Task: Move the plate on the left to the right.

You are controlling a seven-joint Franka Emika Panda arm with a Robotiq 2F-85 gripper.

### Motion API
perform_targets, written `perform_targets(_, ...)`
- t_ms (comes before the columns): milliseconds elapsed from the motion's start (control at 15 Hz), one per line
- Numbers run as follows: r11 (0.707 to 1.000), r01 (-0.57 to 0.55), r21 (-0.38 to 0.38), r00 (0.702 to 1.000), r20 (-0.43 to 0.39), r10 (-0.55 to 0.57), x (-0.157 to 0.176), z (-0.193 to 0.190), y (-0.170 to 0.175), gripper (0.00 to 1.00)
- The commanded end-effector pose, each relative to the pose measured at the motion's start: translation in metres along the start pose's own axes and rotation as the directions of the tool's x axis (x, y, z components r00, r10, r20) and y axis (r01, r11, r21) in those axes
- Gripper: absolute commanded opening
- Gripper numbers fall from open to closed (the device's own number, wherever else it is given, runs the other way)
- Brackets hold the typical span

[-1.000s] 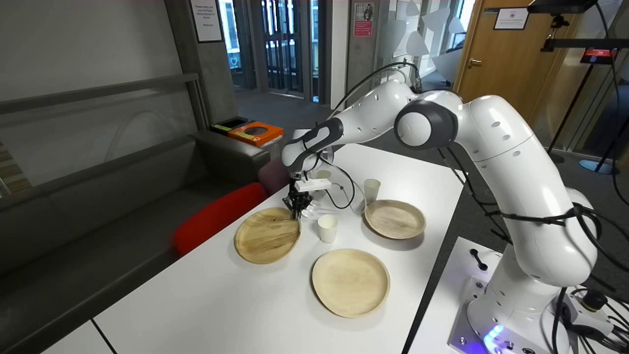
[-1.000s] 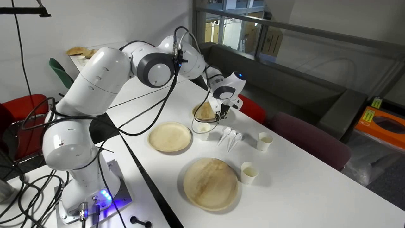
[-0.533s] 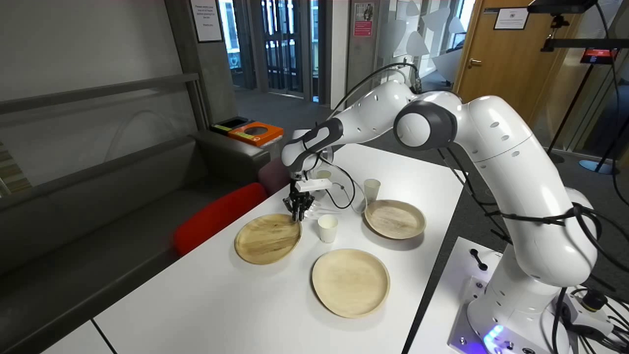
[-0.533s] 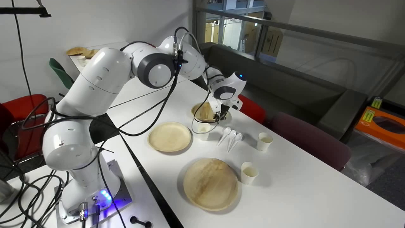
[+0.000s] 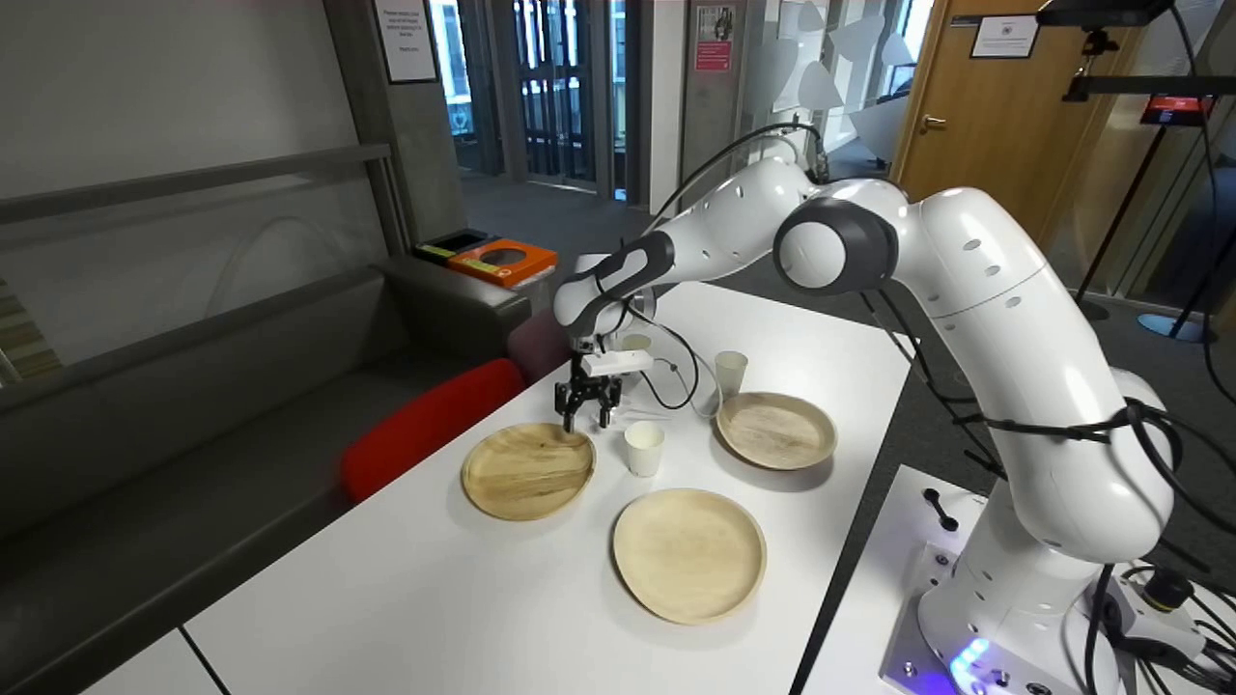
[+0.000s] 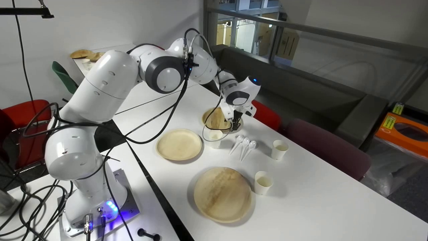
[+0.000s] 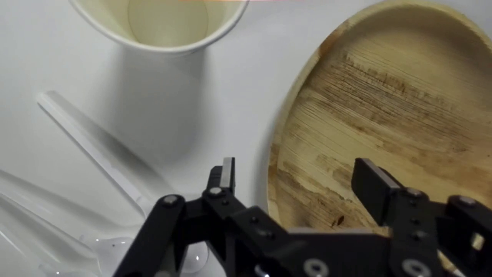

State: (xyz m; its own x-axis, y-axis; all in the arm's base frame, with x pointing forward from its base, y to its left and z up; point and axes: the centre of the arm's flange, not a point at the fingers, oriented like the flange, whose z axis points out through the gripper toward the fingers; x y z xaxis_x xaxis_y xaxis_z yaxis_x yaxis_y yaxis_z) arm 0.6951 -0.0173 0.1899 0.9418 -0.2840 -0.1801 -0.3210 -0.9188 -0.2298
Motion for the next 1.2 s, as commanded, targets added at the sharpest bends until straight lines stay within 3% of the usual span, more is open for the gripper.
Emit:
perform_targets(0,1.0,0.018,-0.024,0.999,0.028,-0.017,-0.017,-0.023,-0.007,1.0)
perform_targets(400,0.989,0.101,-0.108,0.988,0.13,-0.086,-0.067,-0.038,-0.011,1.0)
perform_targets(733,0.973,0.144,-0.179,0.984,0.131,-0.121,-0.103,-0.051,-0.009,1.0)
perform_targets(1000,0.968,0.167,-0.188,0.981,0.131,-0.144,-0.128,-0.064,-0.006,1.0)
perform_targets(1067,0.973,0.148,-0.175,0.982,0.142,-0.124,-0.095,-0.047,-0.013,1.0)
perform_targets(1133,0.973,0.148,-0.175,0.982,0.141,-0.125,-0.098,-0.049,-0.013,1.0)
